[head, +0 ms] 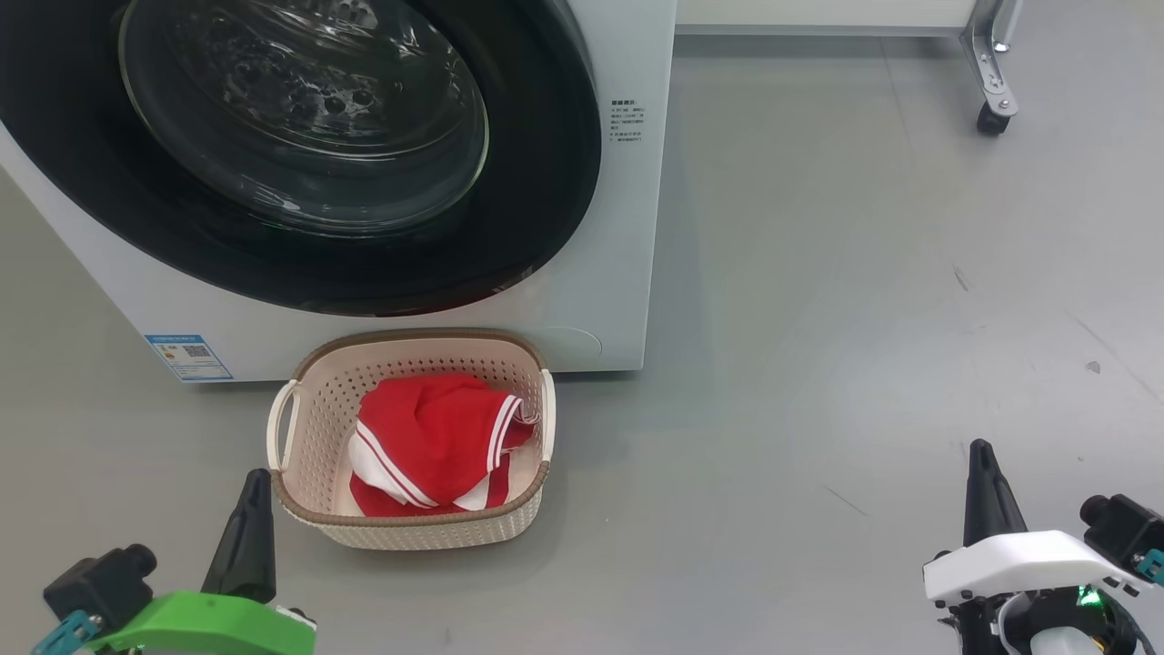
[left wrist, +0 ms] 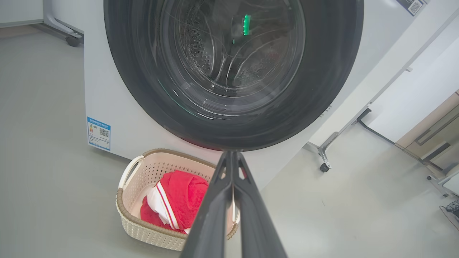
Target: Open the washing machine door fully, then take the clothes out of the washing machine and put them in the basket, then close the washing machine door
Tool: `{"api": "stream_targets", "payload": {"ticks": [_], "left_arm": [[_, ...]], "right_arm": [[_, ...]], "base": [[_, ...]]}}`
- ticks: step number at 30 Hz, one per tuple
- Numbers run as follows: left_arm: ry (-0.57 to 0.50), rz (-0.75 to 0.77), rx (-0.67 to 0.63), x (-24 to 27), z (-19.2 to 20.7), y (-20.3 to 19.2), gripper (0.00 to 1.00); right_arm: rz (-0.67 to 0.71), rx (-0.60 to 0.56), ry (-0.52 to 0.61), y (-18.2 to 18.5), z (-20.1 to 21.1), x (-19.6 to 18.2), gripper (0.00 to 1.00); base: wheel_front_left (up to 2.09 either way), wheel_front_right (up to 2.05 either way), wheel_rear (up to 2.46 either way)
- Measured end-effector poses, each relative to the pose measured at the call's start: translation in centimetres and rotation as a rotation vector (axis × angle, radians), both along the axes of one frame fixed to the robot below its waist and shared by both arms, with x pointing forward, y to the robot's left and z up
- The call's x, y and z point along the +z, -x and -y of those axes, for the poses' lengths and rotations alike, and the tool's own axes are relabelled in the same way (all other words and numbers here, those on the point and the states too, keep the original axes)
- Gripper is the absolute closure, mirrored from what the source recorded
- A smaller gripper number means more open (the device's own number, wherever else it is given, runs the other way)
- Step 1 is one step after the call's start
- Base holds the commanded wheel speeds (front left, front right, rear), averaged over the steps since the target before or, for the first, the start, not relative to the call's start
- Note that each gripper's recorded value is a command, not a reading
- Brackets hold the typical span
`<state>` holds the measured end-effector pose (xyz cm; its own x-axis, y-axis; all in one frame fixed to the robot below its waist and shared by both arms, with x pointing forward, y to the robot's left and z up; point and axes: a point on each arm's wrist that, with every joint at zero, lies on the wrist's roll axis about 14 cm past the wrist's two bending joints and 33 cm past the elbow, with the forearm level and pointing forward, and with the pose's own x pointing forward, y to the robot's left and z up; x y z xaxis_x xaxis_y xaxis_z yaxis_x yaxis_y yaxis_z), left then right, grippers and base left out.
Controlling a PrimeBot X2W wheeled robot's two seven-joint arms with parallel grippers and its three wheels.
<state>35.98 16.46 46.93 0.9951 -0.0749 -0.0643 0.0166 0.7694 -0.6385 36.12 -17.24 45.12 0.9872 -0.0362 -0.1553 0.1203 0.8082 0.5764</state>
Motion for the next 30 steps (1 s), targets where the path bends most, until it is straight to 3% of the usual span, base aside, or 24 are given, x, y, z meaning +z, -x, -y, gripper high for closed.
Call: {"api": "stream_targets", "payload": {"ticks": [30], "left_arm": [[0.355, -0.073, 0.074, -0.5, -1.4, -0.2, 1.0]], "right_arm": [[-0.016, -0.073, -0.398, -0.4, 1.5, 0.2, 1.0]], "base": [[0.0, 0.0, 0.0]]}}
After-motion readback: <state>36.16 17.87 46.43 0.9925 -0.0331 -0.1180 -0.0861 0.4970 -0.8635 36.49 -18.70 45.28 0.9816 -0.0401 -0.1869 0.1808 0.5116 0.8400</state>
